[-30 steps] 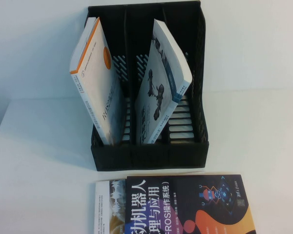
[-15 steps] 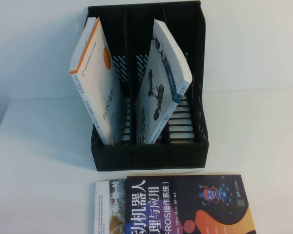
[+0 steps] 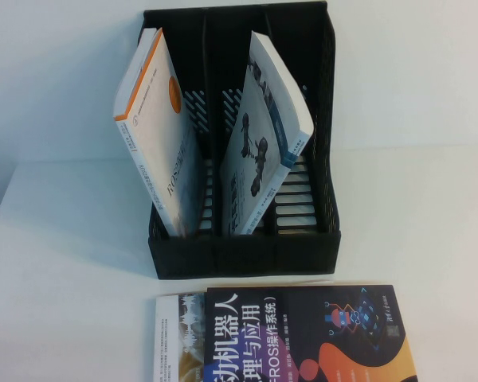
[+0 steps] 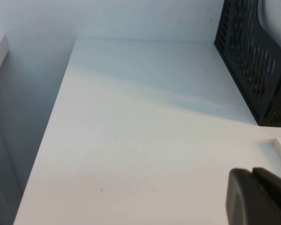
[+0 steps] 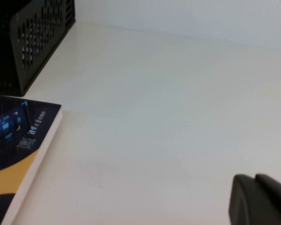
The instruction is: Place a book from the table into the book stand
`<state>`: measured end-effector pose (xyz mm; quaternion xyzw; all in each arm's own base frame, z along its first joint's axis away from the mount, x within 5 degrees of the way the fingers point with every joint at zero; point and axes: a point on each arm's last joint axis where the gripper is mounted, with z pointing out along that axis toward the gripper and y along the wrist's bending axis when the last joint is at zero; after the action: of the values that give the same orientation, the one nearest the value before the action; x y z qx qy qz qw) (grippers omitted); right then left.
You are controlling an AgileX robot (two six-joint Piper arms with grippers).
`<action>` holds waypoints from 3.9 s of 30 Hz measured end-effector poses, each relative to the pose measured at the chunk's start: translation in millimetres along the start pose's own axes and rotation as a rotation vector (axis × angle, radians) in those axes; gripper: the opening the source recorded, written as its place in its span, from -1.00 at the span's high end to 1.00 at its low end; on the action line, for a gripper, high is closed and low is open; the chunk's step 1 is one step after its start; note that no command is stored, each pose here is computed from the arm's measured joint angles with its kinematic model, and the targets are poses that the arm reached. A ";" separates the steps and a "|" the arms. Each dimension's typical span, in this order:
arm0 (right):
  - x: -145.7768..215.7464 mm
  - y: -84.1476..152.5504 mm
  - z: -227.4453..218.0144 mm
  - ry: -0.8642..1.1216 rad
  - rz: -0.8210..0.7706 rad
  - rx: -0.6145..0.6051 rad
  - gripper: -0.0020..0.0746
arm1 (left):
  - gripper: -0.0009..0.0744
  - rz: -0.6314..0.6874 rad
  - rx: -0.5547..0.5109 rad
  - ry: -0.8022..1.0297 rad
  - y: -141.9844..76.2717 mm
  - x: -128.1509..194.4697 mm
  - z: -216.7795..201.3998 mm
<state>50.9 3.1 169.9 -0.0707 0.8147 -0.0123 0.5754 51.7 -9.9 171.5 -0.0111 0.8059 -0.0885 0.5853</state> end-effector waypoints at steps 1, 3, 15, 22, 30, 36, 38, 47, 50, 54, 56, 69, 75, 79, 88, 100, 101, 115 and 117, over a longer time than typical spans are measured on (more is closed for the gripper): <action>0.0 0.0 0.0 0.000 0.000 0.000 0.95 | 0.98 0.000 0.000 0.000 0.0 0.0 0.0; 0.0 0.0 0.0 0.000 0.000 0.000 0.95 | 0.98 0.000 0.000 0.000 0.0 0.0 0.0; 0.0 0.0 0.0 0.000 0.000 0.000 0.95 | 0.98 0.000 0.000 0.000 0.0 0.0 0.0; 0.0 0.0 0.0 0.000 0.000 0.000 0.95 | 0.98 0.000 0.000 0.000 0.0 0.0 0.0; 0.0 0.0 0.0 0.000 0.000 0.000 0.95 | 0.98 0.028 -0.011 0.001 1.0 0.0 0.0; 0.0 0.1 0.0 0.000 0.002 -0.001 0.95 | 0.98 0.036 -0.015 0.001 1.3 0.0 0.0; 0.0 0.1 0.0 0.000 0.002 -0.001 0.95 | 0.98 0.036 -0.015 0.001 1.3 0.0 0.0; 0.0 0.2 0.0 0.000 0.005 -0.002 0.95 | 0.98 0.038 -0.015 0.001 1.4 0.0 0.0; 0.0 0.3 0.0 0.000 0.007 -0.003 0.95 | 0.98 0.038 -0.015 0.001 1.4 0.0 0.0; 0.0 0.3 0.0 0.000 0.007 -0.003 0.95 | 0.98 0.038 -0.015 0.001 1.4 0.0 0.0; 0.0 0.3 0.0 0.000 0.007 -0.003 0.95 | 0.98 0.038 -0.015 0.001 1.4 0.0 0.0; 0.0 0.3 0.0 0.000 0.007 -0.003 0.95 | 0.98 0.042 -0.015 0.001 1.4 0.0 0.0; 0.0 0.3 0.0 0.000 0.007 -0.003 0.95 | 0.98 0.042 -0.016 -0.002 1.4 -0.2 0.0; -0.2 0.3 0.0 -0.002 0.007 -0.003 0.95 | 0.98 0.043 -0.016 -0.018 1.4 -1.7 0.0; -22.1 -1.9 -2.1 -0.268 0.011 0.022 0.95 | 0.98 0.047 -0.030 -0.404 1.8 -35.9 -7.3; -59.4 -5.9 -22.9 -0.743 0.060 0.051 0.95 | 0.98 0.051 -0.043 -0.765 1.9 -63.1 -25.4; -60.3 -6.1 -23.8 -0.757 0.062 0.051 0.95 | 0.98 0.051 -0.043 -0.773 1.9 -63.6 -25.9; -94.1 -9.7 -46.3 -0.614 0.103 0.026 0.95 | 0.98 0.250 -0.061 -0.633 -11.4 -103.8 -51.2; -103.6 -9.9 -56.6 -0.541 0.103 0.014 0.95 | 0.98 0.260 -0.053 -0.564 -13.0 -105.8 -52.6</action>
<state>32.7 3.2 287.0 -0.0262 0.6340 0.0307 0.7722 34.1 -3.0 288.9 0.0528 0.6084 0.0146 0.7917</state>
